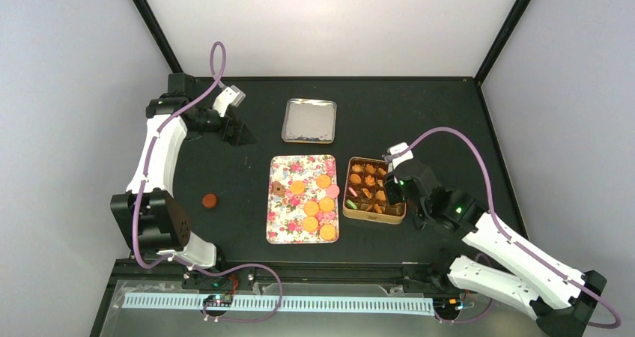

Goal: Pack the cookies
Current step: Place the fake cookies in the empty pocket of the box.

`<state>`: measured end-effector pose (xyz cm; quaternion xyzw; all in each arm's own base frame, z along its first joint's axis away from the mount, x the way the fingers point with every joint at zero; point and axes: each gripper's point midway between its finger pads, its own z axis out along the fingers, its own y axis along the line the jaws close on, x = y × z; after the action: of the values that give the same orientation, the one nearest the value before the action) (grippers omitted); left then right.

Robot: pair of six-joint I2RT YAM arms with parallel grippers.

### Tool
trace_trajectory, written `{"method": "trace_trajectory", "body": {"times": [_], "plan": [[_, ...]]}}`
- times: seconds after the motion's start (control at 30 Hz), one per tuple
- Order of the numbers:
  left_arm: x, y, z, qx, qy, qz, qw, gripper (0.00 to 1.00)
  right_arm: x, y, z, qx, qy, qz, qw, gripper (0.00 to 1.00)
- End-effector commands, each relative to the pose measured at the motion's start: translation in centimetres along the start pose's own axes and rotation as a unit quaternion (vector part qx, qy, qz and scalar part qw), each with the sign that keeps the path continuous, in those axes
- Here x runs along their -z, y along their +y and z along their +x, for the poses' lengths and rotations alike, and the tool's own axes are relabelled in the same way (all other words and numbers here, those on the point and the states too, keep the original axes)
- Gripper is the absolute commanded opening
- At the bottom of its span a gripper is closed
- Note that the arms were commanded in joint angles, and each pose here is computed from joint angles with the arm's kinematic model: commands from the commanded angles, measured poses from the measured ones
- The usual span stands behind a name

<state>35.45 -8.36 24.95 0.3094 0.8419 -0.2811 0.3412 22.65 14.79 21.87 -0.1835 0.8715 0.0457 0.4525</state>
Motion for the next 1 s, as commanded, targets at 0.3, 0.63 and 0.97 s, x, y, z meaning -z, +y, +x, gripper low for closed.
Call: {"method": "trace_trajectory", "body": {"times": [0.3, 0.63, 0.97], "plan": [[1.3, -0.9, -1.8, -0.03, -0.025, 0.004, 0.999, 0.99, 2.2, -1.1, -2.7, -0.001, -0.047, 0.01, 0.999, 0.27], [1.6, -1.2, -2.0, -0.034, -0.03, 0.005, 0.999, 0.99, 2.0, -1.0, -4.3, 0.019, -0.066, 0.016, 0.998, 0.28], [1.9, -1.3, -2.2, -0.04, -0.03, -0.001, 0.999, 0.99, -0.7, 0.5, -5.1, 0.053, -0.062, 0.018, 0.997, 0.28]]}}
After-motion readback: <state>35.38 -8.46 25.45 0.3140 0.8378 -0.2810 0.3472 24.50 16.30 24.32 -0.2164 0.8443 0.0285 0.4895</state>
